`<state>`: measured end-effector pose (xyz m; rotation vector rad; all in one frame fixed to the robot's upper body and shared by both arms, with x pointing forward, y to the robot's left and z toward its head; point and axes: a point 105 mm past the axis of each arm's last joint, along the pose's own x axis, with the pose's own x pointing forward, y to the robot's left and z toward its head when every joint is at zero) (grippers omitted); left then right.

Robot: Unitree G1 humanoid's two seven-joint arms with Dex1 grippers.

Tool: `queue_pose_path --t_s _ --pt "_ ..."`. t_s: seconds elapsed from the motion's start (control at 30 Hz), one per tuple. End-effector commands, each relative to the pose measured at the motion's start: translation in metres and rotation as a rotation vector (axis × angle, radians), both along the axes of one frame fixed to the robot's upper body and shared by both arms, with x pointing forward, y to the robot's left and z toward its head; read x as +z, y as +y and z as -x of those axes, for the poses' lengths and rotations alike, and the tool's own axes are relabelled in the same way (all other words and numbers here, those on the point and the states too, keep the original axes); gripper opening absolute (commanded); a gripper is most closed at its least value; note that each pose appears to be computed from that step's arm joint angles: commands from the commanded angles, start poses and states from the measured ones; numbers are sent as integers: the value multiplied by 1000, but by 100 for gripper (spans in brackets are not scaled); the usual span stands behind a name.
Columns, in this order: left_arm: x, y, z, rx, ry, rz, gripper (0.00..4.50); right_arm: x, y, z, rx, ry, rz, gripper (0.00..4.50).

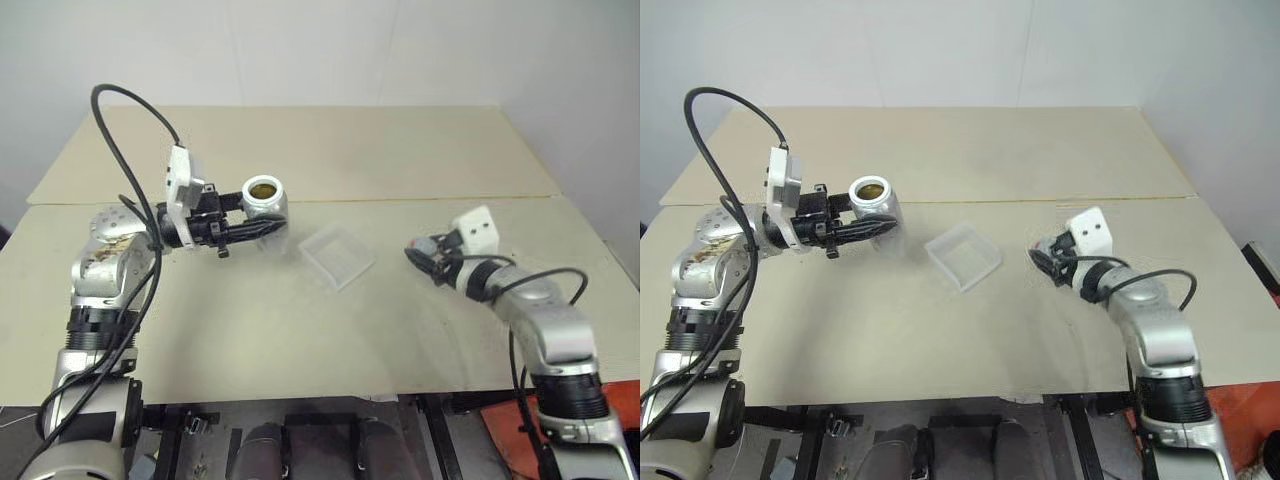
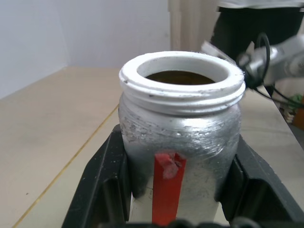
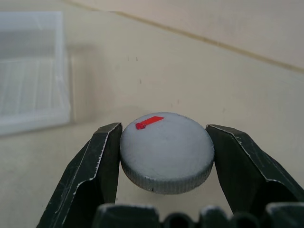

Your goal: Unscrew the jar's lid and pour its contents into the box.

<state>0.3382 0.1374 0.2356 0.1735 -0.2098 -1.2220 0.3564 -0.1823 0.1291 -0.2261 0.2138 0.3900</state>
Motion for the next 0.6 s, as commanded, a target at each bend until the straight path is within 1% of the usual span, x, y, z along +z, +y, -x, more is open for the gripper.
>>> queue_pose_path --t_s 0.03,0.1,0.2,0.23,0.3,0.37,0.4,0.43,0.5,0.6 --pt "12 -5 0 37 -63 13 196 -3 -6 -1 -26 -16 47 277" --pt "12 -7 -2 46 -74 8 196 -4 -7 0 -15 1 39 348" --pt "13 -12 -10 112 -151 -34 196 9 -5 6 52 9 31 434" --pt "14 -13 -15 151 -185 -41 196 13 -5 8 73 19 26 448" --pt "16 -18 -33 294 -348 -100 196 33 3 15 165 34 -14 448" --pt "16 -27 -48 420 -620 -250 196 58 18 27 308 47 -65 448" --pt "15 -32 -51 444 -722 -305 196 66 24 32 361 51 -78 448" --pt "14 -38 -55 471 -861 -378 196 76 32 38 423 58 -98 448" --pt "12 -54 -61 451 -1158 -555 196 87 43 46 518 79 -104 448" --pt "2 -71 -66 366 -1487 -709 196 94 50 51 580 100 -93 448"
